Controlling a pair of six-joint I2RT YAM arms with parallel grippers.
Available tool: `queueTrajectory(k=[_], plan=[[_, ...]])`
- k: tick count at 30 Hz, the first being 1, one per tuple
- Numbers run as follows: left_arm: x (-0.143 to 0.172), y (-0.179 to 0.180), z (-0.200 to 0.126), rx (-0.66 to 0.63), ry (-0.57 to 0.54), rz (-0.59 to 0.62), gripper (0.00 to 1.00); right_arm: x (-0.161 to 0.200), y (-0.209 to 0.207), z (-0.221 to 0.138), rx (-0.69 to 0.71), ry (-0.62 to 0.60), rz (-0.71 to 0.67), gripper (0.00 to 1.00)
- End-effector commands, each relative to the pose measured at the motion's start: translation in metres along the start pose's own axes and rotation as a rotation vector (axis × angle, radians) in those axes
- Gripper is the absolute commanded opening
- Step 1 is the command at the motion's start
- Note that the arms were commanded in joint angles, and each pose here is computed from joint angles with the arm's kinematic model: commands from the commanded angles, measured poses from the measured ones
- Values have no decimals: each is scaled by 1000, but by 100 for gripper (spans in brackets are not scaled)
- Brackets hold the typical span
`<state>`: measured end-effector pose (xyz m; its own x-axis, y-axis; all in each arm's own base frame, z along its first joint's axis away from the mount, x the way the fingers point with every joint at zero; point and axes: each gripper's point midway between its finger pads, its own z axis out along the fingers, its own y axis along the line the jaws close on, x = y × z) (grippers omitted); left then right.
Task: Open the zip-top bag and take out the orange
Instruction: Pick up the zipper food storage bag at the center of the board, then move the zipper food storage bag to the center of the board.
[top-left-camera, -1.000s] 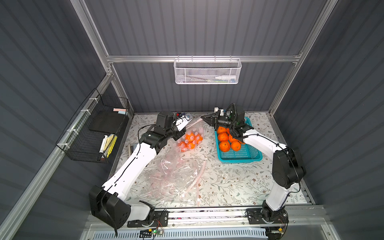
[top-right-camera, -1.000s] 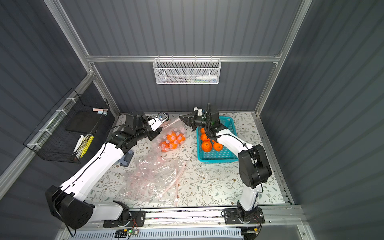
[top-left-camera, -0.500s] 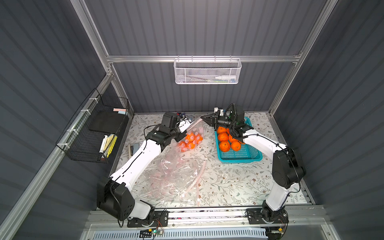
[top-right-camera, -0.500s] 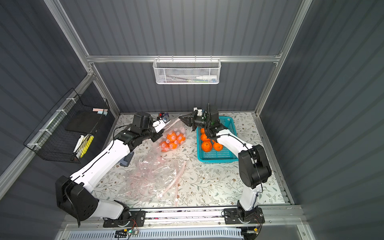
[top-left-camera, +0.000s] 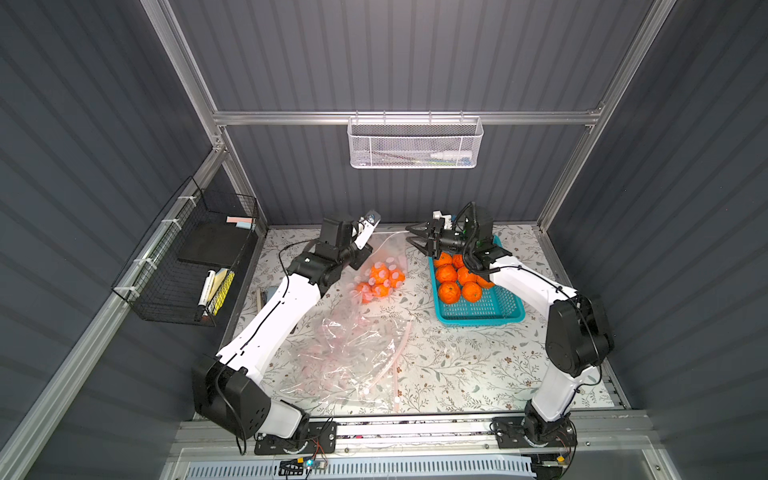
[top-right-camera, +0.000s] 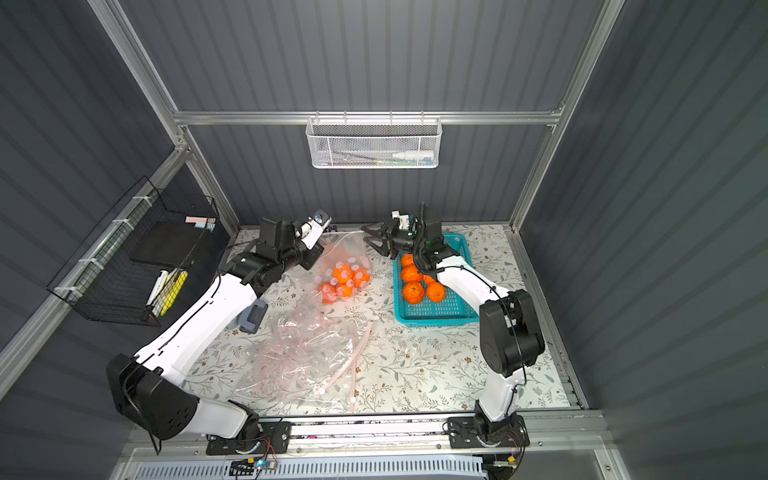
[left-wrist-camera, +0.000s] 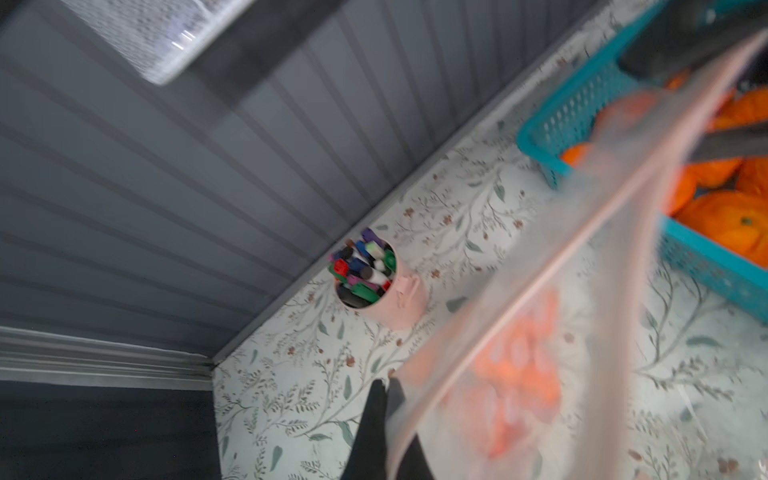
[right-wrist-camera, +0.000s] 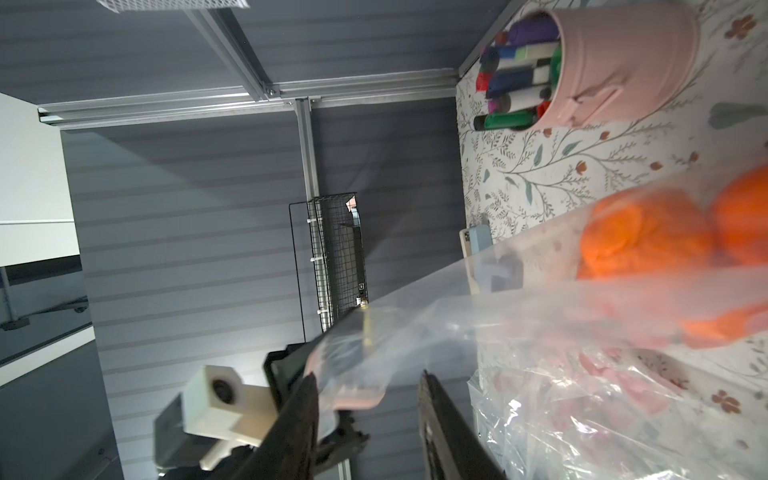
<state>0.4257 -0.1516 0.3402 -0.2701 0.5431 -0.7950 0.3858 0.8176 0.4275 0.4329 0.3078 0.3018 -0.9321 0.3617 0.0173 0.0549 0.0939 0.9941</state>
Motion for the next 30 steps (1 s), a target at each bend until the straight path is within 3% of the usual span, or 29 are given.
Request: queueTrajectory(k=[1,7,13,17,24,30], plan=[[-52,56,-38,-175,-99,-166,0,1,30,-24,-34,-2,-135,42],[-89,98,-106,-267,-180,-270,0,38,31,-39,-28,98,-315,41],[-103,122,-155,-324,-222,-342,0,130,6,-35,23,286,-593,40],[-106,141,-182,-411,-248,-370,0,210,-45,-22,66,446,-784,40],[-112,152,-203,-451,-281,-383,0,332,-138,9,125,756,-959,40],[-106,148,-199,-437,-265,-380,0,376,-210,48,215,920,-970,38]])
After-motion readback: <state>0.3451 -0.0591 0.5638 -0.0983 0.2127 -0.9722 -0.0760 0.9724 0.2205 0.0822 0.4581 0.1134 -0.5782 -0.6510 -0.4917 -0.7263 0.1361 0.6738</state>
